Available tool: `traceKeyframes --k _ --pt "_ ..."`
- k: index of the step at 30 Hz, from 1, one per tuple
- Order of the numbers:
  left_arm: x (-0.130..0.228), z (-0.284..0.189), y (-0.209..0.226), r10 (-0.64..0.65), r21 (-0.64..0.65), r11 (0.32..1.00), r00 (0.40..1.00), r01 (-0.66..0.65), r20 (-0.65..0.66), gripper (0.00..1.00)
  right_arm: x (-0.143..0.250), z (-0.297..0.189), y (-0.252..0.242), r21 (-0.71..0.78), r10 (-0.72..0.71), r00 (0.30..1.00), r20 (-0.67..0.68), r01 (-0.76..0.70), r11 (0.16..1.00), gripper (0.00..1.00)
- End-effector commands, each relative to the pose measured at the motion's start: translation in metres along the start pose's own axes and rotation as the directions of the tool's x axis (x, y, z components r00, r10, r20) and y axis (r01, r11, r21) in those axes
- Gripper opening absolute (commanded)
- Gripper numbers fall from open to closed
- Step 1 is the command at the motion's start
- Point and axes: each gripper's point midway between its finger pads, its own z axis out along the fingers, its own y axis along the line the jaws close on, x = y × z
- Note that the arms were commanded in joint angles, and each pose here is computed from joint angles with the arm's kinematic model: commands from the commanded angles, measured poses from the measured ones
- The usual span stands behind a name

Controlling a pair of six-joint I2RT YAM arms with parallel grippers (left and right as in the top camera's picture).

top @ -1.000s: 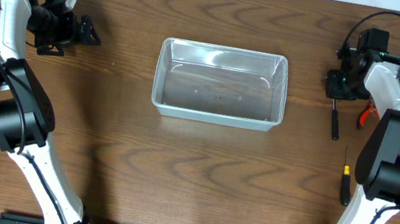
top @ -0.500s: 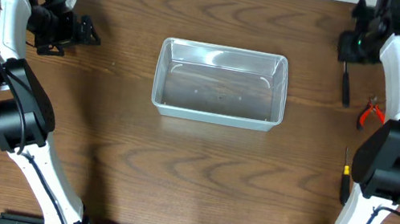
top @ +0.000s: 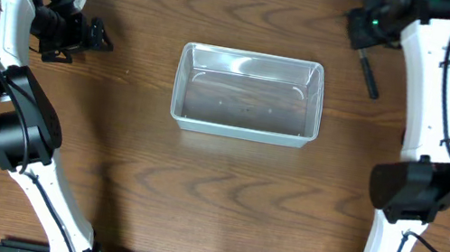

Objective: Pack container
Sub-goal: 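Lift the hammer and carry it left over the clear box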

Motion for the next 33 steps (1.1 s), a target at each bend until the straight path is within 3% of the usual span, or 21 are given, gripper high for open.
traceKeyframes --k 1,8,15,23,33 --pt "-0.006 -0.017 -0.005 0.019 -0.013 1.0 0.999 -0.019 0.043 0.98 -0.01 -0.019 0.039 -0.05 -0.197 0.98 0.038 0.198 0.979 0.01" --pt "-0.006 -0.017 -0.005 0.019 -0.013 1.0 0.999 -0.019 0.043 0.98 0.009 -0.022 0.125 -0.207 -0.505 0.863 0.032 0.5 0.841 0.01" --pt "-0.006 -0.017 -0.005 0.019 -0.013 1.0 0.999 -0.019 0.043 0.98 0.015 -0.025 0.176 -0.264 -0.669 0.737 0.099 0.667 0.696 0.01" --pt "-0.006 -0.017 -0.005 0.019 -0.013 1.0 0.999 -0.019 0.043 0.98 0.028 -0.014 0.195 -0.349 -0.722 0.677 0.141 0.717 0.604 0.01" --pt "-0.006 -0.017 -0.005 0.019 -0.013 1.0 0.999 -0.019 0.043 0.98 0.043 0.024 0.202 -0.402 -0.723 0.681 0.118 0.699 0.592 0.01"
